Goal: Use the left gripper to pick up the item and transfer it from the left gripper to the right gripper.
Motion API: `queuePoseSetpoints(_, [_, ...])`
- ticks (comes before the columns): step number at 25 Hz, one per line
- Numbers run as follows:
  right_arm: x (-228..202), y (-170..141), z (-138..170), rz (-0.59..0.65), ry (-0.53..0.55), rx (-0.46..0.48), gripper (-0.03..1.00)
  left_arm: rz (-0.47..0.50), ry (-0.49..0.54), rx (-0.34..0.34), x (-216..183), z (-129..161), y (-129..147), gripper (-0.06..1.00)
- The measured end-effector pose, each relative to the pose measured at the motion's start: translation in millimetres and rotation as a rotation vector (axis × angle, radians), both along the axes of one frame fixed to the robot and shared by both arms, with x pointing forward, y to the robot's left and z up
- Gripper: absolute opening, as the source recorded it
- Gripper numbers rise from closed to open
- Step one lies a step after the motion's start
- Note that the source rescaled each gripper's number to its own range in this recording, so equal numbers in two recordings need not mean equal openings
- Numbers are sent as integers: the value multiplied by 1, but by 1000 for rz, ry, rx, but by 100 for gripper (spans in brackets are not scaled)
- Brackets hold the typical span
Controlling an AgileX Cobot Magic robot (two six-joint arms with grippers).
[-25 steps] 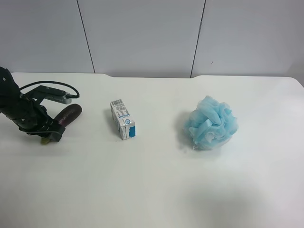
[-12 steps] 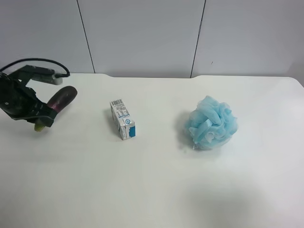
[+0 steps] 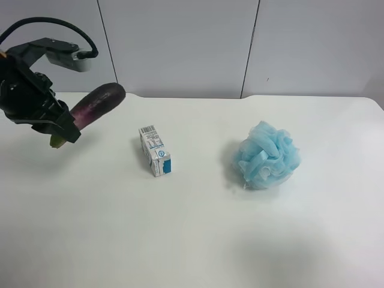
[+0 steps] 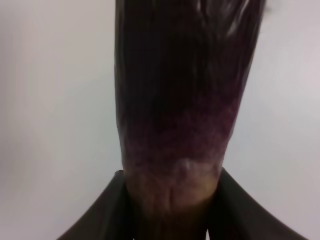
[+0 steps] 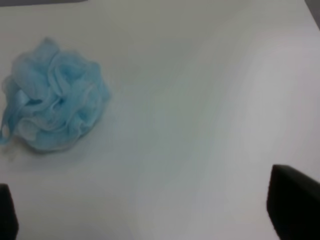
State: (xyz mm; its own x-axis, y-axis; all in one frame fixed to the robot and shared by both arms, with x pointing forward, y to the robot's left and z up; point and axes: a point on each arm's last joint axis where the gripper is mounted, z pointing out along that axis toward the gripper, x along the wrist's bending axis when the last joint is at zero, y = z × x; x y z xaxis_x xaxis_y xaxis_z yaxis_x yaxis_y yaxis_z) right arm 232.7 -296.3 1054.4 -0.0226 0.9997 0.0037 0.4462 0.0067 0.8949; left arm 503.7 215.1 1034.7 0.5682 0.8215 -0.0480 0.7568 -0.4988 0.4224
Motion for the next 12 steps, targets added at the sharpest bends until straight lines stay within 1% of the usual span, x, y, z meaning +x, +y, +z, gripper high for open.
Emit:
queuePoseSetpoints(7, [0,0,0,0,0,0,100,-229,78,16,-28,3,-51,0])
queuePoseSetpoints(9, [0,0,0,0,0,0,100,-286,95,0,-36,8,-64,0])
queuePoseSetpoints(12, [0,0,0,0,0,0,100,-376,140,-48,-49,18,-81,0])
